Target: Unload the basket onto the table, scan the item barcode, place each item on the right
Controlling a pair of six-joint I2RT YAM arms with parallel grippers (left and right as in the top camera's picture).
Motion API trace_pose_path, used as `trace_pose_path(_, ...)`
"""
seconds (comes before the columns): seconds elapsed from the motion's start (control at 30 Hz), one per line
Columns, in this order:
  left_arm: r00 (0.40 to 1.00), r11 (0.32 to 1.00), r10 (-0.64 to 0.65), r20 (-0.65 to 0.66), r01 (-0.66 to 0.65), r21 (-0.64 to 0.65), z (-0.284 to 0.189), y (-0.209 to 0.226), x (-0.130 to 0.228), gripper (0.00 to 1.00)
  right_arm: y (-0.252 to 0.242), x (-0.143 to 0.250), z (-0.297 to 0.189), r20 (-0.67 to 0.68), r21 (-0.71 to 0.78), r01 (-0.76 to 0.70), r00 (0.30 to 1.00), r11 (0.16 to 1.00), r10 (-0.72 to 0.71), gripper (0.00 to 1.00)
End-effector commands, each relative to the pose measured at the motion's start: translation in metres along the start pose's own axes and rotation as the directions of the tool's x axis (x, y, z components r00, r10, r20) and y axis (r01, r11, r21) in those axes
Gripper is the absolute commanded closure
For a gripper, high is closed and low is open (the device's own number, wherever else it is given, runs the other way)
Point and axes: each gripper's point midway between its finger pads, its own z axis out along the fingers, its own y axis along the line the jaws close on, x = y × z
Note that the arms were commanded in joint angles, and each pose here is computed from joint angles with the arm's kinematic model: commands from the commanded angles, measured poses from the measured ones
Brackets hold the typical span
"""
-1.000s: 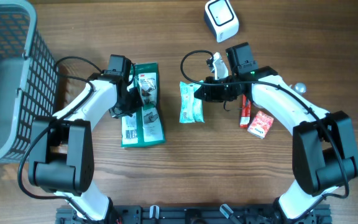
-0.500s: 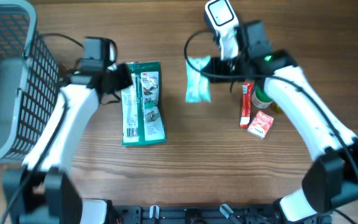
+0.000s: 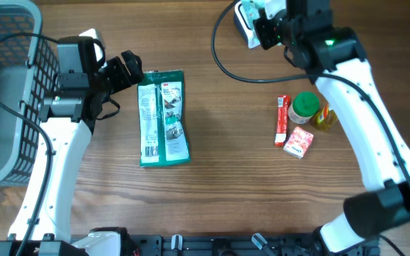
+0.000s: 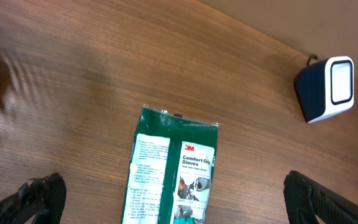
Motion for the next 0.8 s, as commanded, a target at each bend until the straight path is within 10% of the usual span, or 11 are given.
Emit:
trace_pose_path(0.0, 1.0, 1.0, 0.007, 0.005, -0.007, 0.004, -0.001, 0.0, -0.003, 0.0, -0.025, 0.013, 0.038, -0.075, 0.161, 0.133, 0.99, 0.978, -0.122, 0.96)
trace_pose_path(0.43, 1.0, 1.0, 0.007, 0.006, -0.007, 0.004, -0.001, 0.0, -0.003, 0.0, -0.044, 0.017, 0.146, -0.138, 0.39, 0.49, 0.868, 0.78, -0.477, 0.96)
trace_pose_path(0.77, 1.0, 1.0, 0.007, 0.005, -0.007, 0.004, -0.001, 0.0, -0.003, 0.0, -0.025, 0.028, 0.194, -0.077, 0.443, 0.472, 0.867, 0.762, -0.493, 0.96)
